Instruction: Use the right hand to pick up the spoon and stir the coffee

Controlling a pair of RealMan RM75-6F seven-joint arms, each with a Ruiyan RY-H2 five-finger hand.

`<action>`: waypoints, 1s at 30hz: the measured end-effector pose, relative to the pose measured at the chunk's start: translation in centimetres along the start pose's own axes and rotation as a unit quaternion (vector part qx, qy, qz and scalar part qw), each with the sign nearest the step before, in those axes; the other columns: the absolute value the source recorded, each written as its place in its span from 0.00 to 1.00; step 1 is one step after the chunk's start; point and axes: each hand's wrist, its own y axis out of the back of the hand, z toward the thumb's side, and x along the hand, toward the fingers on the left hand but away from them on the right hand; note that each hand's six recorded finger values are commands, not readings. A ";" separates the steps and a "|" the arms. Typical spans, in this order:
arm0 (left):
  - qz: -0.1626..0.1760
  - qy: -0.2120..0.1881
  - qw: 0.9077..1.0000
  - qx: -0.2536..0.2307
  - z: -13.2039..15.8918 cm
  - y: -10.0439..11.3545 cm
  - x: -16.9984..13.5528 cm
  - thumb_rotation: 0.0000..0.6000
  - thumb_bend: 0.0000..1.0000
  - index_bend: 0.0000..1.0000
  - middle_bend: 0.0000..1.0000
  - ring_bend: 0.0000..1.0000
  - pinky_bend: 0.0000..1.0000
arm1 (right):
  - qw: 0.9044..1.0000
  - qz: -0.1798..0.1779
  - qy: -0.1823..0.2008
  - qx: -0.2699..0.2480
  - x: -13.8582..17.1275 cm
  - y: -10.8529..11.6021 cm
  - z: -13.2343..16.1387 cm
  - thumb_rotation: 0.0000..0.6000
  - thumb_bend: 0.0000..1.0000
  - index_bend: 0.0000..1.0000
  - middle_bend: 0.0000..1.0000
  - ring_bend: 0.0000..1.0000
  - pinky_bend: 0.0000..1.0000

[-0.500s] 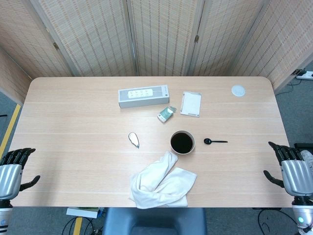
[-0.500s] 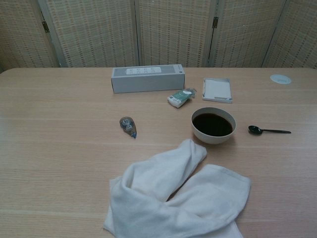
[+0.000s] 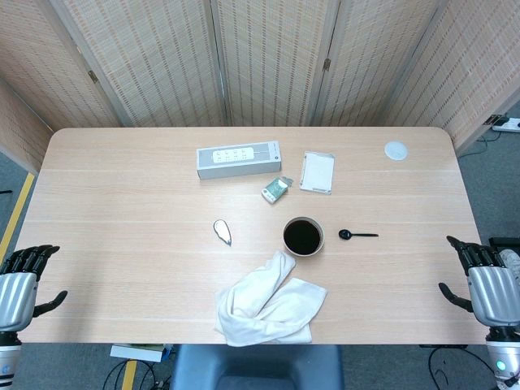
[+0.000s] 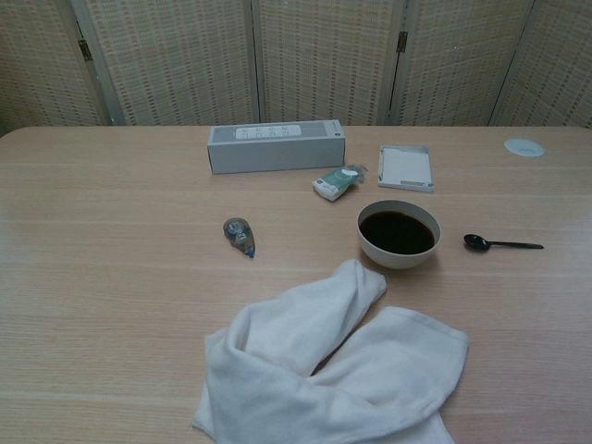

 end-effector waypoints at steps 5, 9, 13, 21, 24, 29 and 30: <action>0.002 -0.003 1.000 -0.002 0.2 0.1 0.0 1.00 0.21 0.22 0.22 0.19 0.19 | 1.000 -0.001 0.001 0.000 -0.1 0.0 -0.1 1.00 0.16 0.17 0.27 0.23 0.23; 0.000 -0.005 1.000 -0.001 0.3 0.0 -0.1 1.00 0.21 0.22 0.22 0.19 0.19 | 1.000 0.003 0.004 0.002 -0.2 -0.1 0.0 1.00 0.19 0.17 0.31 0.25 0.24; -0.003 -0.005 1.000 -0.002 0.4 -0.1 0.0 1.00 0.22 0.22 0.22 0.19 0.19 | 1.000 0.014 0.006 0.006 -0.7 -0.3 0.2 1.00 0.21 0.17 0.38 0.32 0.29; -0.010 -0.004 1.000 -0.003 0.4 -0.5 -0.1 1.00 0.22 0.22 0.22 0.19 0.19 | 0.998 0.055 0.018 0.020 -2.8 -1.9 1.1 1.00 0.28 0.17 0.67 0.66 0.52; -0.013 -0.002 1.000 -0.001 0.2 -0.6 -0.4 1.00 0.22 0.22 0.22 0.19 0.19 | 0.996 0.080 0.029 0.030 -4.0 -2.9 2.0 1.00 0.39 0.17 0.79 0.84 0.69; -0.016 0.005 1.000 0.000 -0.2 -0.8 -0.7 1.00 0.22 0.22 0.22 0.19 0.19 | 0.990 0.123 0.056 0.040 -6.1 -4.8 4.2 1.00 0.61 0.19 0.91 0.99 0.92; -0.017 0.005 1.000 0.000 -0.2 -0.8 -0.8 1.00 0.22 0.22 0.22 0.19 0.19 | 0.989 0.130 0.061 0.041 -6.4 -5.1 4.6 1.00 0.64 0.20 0.93 1.00 0.94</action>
